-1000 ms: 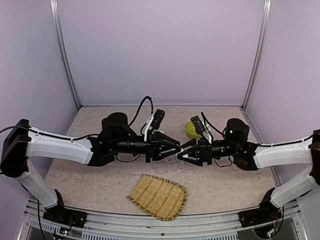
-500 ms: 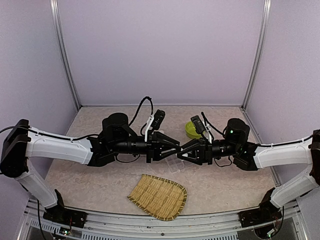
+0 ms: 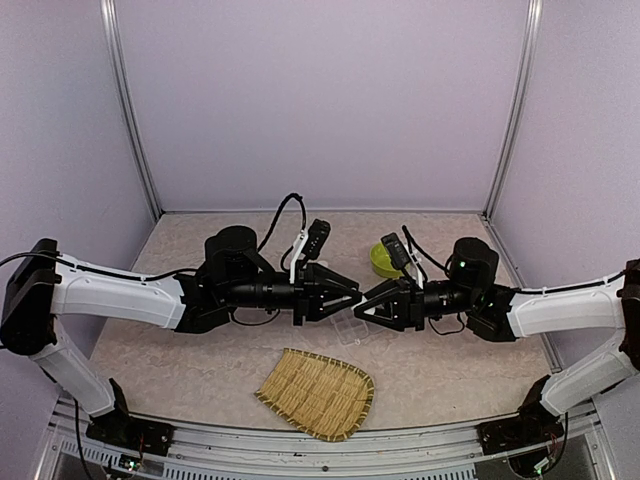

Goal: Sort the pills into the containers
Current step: Pass from the left arm to the right, then unscrew the lid of the pill bottle from the pill bottle.

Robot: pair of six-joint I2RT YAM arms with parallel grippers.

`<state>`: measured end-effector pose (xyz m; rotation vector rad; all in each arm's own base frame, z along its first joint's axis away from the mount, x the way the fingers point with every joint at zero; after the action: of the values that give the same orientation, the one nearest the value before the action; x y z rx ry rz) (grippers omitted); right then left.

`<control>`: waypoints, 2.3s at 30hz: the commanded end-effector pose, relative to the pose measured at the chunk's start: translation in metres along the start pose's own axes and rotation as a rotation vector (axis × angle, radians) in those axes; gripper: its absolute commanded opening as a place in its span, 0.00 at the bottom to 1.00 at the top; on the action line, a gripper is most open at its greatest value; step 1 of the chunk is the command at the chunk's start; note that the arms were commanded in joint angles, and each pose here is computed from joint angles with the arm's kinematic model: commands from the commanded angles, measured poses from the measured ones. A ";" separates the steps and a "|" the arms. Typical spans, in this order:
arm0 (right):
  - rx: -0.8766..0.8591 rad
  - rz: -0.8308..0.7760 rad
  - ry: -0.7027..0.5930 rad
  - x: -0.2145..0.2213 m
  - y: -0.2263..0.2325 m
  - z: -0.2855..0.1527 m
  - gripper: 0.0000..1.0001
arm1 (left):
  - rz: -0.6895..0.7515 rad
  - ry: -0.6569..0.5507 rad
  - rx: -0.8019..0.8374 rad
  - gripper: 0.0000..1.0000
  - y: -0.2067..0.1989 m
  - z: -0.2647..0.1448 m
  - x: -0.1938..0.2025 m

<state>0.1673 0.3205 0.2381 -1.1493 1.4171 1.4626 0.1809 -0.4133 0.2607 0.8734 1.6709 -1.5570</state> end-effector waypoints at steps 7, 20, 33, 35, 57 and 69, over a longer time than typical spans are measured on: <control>-0.014 -0.037 -0.071 -0.010 0.012 -0.006 0.32 | 0.012 -0.076 0.007 0.23 -0.009 -0.006 -0.010; 0.181 -0.085 -0.048 -0.008 -0.010 -0.013 0.23 | -0.087 -0.108 -0.082 0.28 0.000 0.000 -0.006; 0.310 -0.186 0.004 -0.012 -0.015 -0.025 0.23 | -0.235 -0.129 -0.164 0.94 0.009 -0.001 -0.013; 0.282 -0.182 -0.001 -0.012 -0.010 -0.022 0.22 | -0.213 -0.136 -0.162 0.99 0.009 -0.002 -0.017; 0.253 -0.076 -0.064 -0.011 -0.010 0.003 0.21 | -0.173 -0.091 0.043 0.91 -0.016 0.015 -0.014; 0.414 -0.041 -0.058 -0.006 -0.027 -0.012 0.21 | -0.163 -0.090 0.030 0.77 -0.017 0.009 -0.011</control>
<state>0.1807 0.3213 0.2315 -0.9688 1.5158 1.1809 0.1853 -0.4261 0.2690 0.6346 1.7472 -1.6777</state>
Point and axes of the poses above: each gripper's point midway between its finger pads, its own z axis out along the fingers, its own y axis along the line the jaws close on, x = y × z, the point moved 3 cm from there along -z, back along the fingers, and after that the axes turned 15 degrees about -z, right-handed, at the moved point
